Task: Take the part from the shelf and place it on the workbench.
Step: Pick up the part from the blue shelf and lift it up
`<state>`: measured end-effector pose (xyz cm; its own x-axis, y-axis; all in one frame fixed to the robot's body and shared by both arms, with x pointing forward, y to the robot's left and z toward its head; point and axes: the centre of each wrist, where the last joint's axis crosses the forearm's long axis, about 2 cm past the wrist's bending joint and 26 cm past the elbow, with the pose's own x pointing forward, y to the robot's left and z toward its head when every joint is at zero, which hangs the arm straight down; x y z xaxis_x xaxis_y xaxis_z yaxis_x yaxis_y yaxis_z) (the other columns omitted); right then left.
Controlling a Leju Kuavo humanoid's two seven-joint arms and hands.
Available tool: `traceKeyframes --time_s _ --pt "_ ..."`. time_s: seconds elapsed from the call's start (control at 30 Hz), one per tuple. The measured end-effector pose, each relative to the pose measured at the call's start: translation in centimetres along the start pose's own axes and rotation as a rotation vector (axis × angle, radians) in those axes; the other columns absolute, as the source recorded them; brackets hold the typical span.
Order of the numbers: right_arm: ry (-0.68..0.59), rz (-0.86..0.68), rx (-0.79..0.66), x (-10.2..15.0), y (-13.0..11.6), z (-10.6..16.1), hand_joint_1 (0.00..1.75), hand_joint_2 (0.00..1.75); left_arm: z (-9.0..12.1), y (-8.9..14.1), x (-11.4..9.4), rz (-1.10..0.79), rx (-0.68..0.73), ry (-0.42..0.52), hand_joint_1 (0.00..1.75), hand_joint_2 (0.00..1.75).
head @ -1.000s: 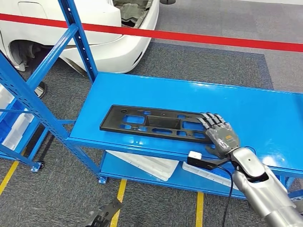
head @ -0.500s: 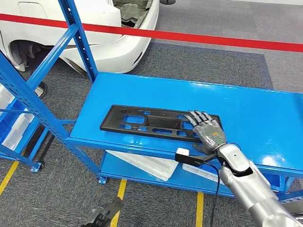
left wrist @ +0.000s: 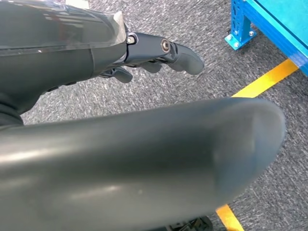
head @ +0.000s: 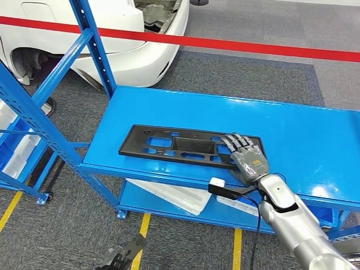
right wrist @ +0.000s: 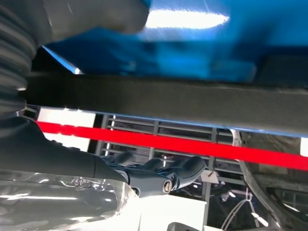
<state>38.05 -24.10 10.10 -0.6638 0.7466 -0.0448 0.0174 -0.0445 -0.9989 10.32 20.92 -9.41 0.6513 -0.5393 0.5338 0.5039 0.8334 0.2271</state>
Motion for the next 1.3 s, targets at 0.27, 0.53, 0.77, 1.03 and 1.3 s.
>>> traceKeyframes --time_s 0.27,0.53,0.77,1.03,1.3 --pt "0.039 0.007 -0.002 -0.7 0.7 1.1 1.75 1.75 0.0 0.0 -0.1 0.009 0.003 0.000 0.00 0.00" --pt "0.069 0.016 -0.019 -2.0 0.5 1.9 1.75 1.75 0.1 0.0 -0.2 0.022 0.007 0.003 0.00 0.00" --pt "0.095 0.013 -0.063 -2.4 0.2 3.0 1.75 1.75 0.2 -0.1 -0.4 0.034 0.012 0.004 0.00 0.00" --pt "0.147 0.026 -0.216 -0.7 -1.5 4.9 1.75 1.75 0.5 -0.4 -1.1 0.059 0.024 0.016 0.00 0.00" --pt "0.163 0.074 -0.390 3.5 -3.3 7.5 1.75 1.75 0.8 -0.7 -1.9 0.089 0.048 0.028 0.00 0.00"
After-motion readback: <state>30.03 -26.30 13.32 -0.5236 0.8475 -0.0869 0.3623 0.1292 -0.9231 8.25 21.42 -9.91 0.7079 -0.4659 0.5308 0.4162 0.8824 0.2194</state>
